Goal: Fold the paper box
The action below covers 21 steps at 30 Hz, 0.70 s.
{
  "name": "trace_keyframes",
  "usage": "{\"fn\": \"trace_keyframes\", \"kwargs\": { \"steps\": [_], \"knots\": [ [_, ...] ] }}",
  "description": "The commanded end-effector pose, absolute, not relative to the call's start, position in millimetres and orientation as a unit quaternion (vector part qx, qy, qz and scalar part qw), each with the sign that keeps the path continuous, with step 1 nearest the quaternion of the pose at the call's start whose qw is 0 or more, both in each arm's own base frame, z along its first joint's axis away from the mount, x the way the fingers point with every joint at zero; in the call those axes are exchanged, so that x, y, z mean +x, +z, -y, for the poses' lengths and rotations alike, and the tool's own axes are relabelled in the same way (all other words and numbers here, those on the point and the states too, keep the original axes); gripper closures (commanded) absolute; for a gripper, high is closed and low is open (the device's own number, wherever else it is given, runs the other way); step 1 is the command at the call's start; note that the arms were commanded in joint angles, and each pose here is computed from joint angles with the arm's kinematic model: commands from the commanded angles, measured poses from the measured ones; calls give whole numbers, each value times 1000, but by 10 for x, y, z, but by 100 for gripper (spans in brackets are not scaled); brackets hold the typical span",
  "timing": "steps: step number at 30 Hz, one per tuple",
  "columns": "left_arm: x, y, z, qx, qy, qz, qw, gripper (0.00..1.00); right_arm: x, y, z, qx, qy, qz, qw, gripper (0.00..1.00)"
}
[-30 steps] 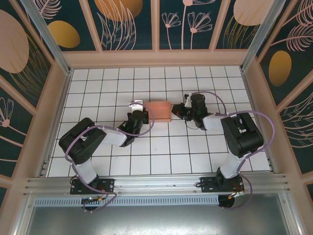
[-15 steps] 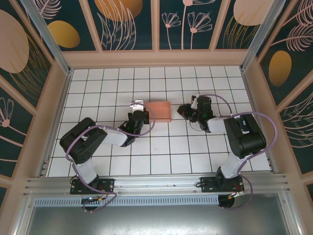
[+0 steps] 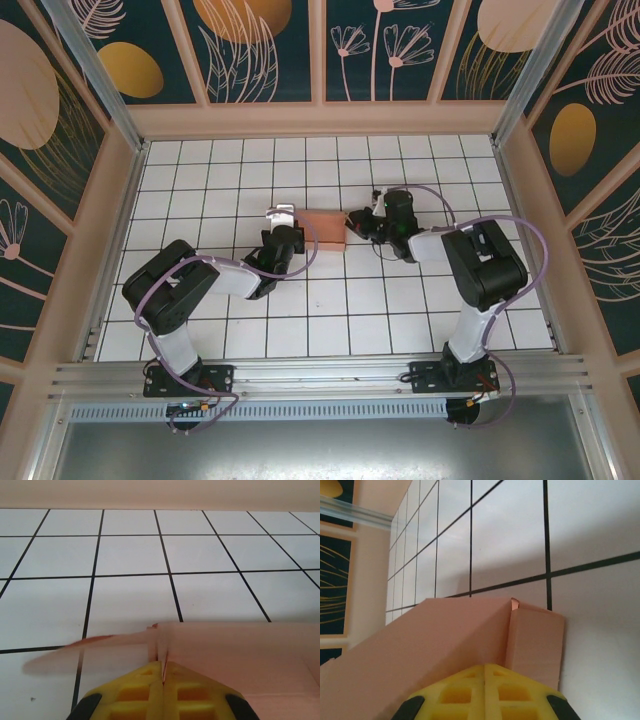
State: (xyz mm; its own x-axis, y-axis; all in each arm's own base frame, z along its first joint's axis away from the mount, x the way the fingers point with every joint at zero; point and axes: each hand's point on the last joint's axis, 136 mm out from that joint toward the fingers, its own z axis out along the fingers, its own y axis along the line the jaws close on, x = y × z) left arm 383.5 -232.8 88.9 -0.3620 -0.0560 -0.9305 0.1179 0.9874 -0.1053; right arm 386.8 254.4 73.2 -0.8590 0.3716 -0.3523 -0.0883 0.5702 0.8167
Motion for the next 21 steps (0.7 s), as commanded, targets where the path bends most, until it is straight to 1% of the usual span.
{"fn": "trace_keyframes", "kwargs": {
  "steps": [1, 6, 8, 12, 16, 19, 21],
  "knots": [
    [3785, 689, 2321, 43, -53, -839, 540, 100, 3857, 851, -2737, 58, 475, -841, 252, 100],
    [3786, 670, 2323, 44, -52, -840, 539, 100, 3840, 844, -2737, 61, 477, -840, 250, 100],
    [3785, 664, 2307, 43, -48, -840, 539, 100, 3846, 855, -2653, 71, 467, -841, 262, 100],
    [3761, 639, 2251, 40, -40, -840, 540, 100, 3847, 863, -2252, 114, 412, -850, 308, 99],
    [3748, 600, 2235, 41, -37, -841, 539, 100, 3857, 1052, -1869, 143, 347, -848, 375, 98],
    [3749, 580, 2247, 43, -39, -841, 538, 100, 3877, 1337, -1762, 139, 318, -836, 425, 93],
    [3746, 580, 2255, 45, -41, -840, 539, 100, 3901, 1561, -1810, 119, 307, -826, 457, 85]
  ]
}}
